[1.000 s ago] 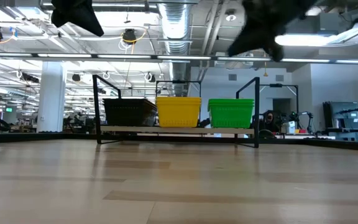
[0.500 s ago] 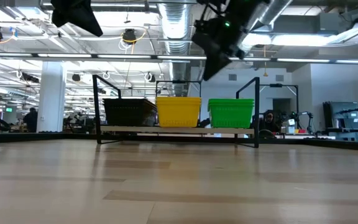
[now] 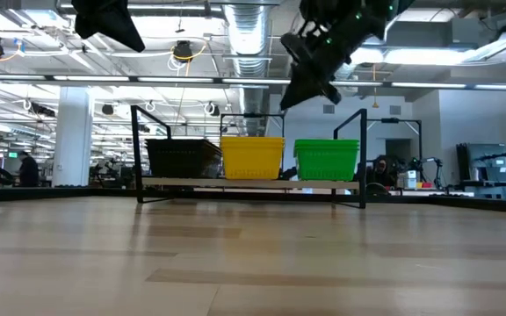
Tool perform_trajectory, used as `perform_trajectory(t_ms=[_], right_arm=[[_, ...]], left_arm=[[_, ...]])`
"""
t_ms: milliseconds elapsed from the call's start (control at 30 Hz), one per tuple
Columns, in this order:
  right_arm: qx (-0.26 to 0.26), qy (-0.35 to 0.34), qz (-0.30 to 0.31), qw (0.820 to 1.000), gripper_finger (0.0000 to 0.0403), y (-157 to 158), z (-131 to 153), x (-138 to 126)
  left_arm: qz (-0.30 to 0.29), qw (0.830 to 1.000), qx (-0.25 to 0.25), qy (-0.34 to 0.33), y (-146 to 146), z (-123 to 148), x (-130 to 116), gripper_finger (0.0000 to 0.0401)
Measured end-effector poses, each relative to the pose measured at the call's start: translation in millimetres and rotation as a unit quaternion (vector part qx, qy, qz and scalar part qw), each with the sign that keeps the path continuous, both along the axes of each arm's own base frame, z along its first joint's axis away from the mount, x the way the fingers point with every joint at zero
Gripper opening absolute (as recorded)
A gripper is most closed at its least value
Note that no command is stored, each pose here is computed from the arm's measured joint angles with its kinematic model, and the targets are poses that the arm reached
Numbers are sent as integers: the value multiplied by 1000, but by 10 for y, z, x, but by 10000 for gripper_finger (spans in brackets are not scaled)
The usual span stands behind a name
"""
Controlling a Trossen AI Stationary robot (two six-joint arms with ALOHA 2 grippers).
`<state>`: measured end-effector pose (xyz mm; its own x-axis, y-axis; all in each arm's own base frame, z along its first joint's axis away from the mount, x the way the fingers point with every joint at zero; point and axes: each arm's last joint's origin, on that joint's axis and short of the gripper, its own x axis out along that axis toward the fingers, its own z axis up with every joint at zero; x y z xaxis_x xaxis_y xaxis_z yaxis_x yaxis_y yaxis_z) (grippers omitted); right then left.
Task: Stack baskets on shelf by color
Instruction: Return to Home Position
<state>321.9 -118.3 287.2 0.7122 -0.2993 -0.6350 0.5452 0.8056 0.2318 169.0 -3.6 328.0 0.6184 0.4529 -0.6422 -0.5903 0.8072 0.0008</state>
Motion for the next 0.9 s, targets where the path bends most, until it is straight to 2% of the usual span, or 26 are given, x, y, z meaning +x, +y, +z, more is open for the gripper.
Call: perform_trajectory(t_ms=[67,200,367,433,833,900], right_arm=[[12,-1,0,1000,0,-9,-87,-19],[15,41,-11,999,0,-6,-212,-83],[-17,70,-91,993,0,-79,-186,-187],[-24,79,-105,991,0,-86,-198,-199],[-27,116,-125,985,0,26,-338,-133],[-26,102,-122,987,0,73,-317,-101]], left_arm=[[0,1000,0,0,0,0,0,0],[0,1000,0,0,1,0,0,0],[1,1000,-1,-1,1,0,1,0],[2,1000,-1,-1,2,1,0,0],[4,1000,-3,-3,1,1,0,0],[4,1000,-3,-3,1,1,1,0]])
